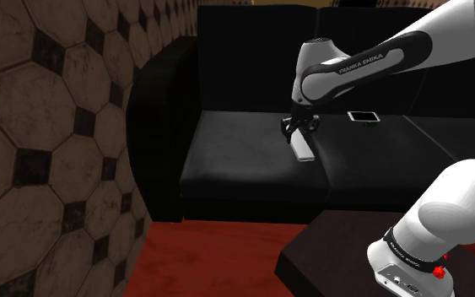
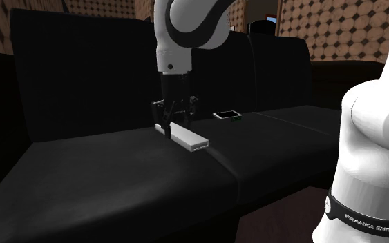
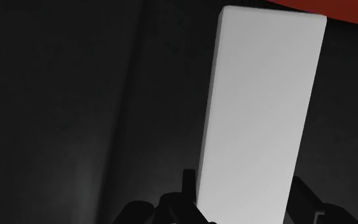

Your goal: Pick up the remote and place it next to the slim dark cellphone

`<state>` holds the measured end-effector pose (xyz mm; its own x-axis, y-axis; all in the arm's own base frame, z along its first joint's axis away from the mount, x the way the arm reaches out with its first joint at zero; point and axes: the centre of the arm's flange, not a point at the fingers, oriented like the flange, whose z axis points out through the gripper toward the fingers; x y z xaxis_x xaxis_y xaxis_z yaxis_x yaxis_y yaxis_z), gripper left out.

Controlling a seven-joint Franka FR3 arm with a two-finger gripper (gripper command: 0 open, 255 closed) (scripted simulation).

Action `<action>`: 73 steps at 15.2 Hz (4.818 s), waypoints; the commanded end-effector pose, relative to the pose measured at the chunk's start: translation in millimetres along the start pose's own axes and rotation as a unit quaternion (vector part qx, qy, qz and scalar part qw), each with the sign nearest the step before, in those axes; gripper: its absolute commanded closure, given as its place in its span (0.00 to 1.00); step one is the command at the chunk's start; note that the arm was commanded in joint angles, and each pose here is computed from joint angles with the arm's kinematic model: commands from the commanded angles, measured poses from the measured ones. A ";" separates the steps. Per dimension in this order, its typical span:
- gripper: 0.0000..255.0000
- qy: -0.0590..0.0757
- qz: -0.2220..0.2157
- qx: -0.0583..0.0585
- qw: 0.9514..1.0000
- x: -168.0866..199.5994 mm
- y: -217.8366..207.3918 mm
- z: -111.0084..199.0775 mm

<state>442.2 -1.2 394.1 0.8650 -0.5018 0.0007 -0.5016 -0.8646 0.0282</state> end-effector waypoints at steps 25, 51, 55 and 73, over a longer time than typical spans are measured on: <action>1.00 0.000 0.000 0.000 1.000 53.2 258.6 -24.2; 1.00 0.000 0.000 0.000 1.000 92.6 447.6 37.6; 1.00 0.000 0.000 0.000 1.000 92.6 447.0 59.9; 0.00 0.000 0.000 0.000 1.000 92.6 447.0 9.9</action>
<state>299.0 -432.6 383.9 0.8651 -0.5016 0.0019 -0.5015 -0.8647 0.0278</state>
